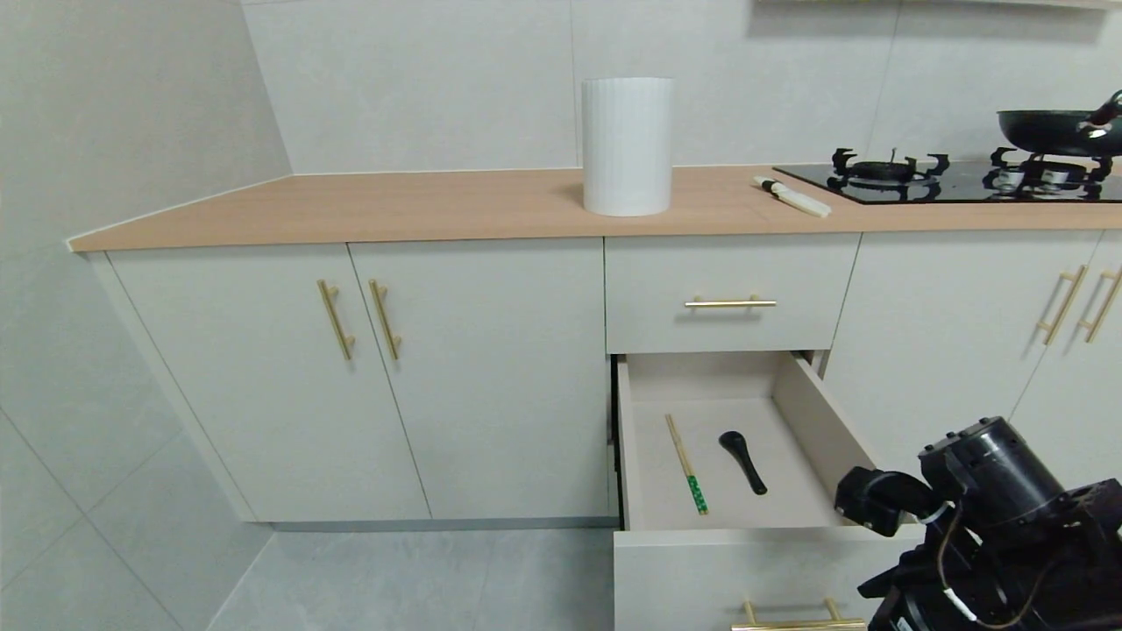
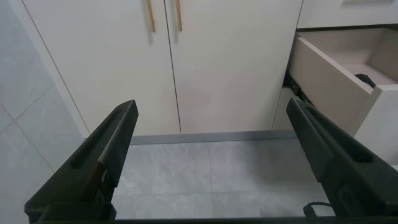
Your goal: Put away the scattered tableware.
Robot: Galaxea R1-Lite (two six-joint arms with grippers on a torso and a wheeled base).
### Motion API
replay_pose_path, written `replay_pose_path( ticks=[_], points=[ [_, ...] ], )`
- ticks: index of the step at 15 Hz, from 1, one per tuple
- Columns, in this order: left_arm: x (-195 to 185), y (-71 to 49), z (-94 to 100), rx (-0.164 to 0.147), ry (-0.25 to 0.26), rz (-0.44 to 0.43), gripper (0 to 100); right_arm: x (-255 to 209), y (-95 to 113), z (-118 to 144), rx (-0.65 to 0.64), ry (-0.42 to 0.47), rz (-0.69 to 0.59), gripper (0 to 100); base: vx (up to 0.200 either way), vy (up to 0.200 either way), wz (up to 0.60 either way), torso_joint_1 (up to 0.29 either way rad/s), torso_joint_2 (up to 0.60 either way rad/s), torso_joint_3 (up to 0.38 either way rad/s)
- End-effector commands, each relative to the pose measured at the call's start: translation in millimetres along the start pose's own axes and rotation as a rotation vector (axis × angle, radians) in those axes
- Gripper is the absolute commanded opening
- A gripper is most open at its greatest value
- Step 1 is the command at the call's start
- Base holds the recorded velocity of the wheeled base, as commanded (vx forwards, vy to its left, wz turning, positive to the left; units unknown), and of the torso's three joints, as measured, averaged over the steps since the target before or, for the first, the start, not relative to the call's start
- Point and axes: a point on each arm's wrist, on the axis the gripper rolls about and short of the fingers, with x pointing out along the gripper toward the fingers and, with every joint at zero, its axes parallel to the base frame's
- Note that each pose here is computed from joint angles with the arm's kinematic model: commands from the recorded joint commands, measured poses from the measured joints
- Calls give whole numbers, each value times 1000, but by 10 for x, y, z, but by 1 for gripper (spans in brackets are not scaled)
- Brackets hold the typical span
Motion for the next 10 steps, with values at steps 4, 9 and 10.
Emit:
replay_pose_path(
  ticks=[4,9,10],
  points=[
    [0,0,0,-1,0,0,100,244,-76,32,45,53,-55,100,0,0,0,0,0,0],
    [0,0,0,-1,0,0,100,456,-218,210,202,69,-228,100,0,0,0,0,0,0],
    [0,0,0,-1,0,2,100,483,-237,266,236,56,-253,100,0,0,0,0,0,0]
  ],
)
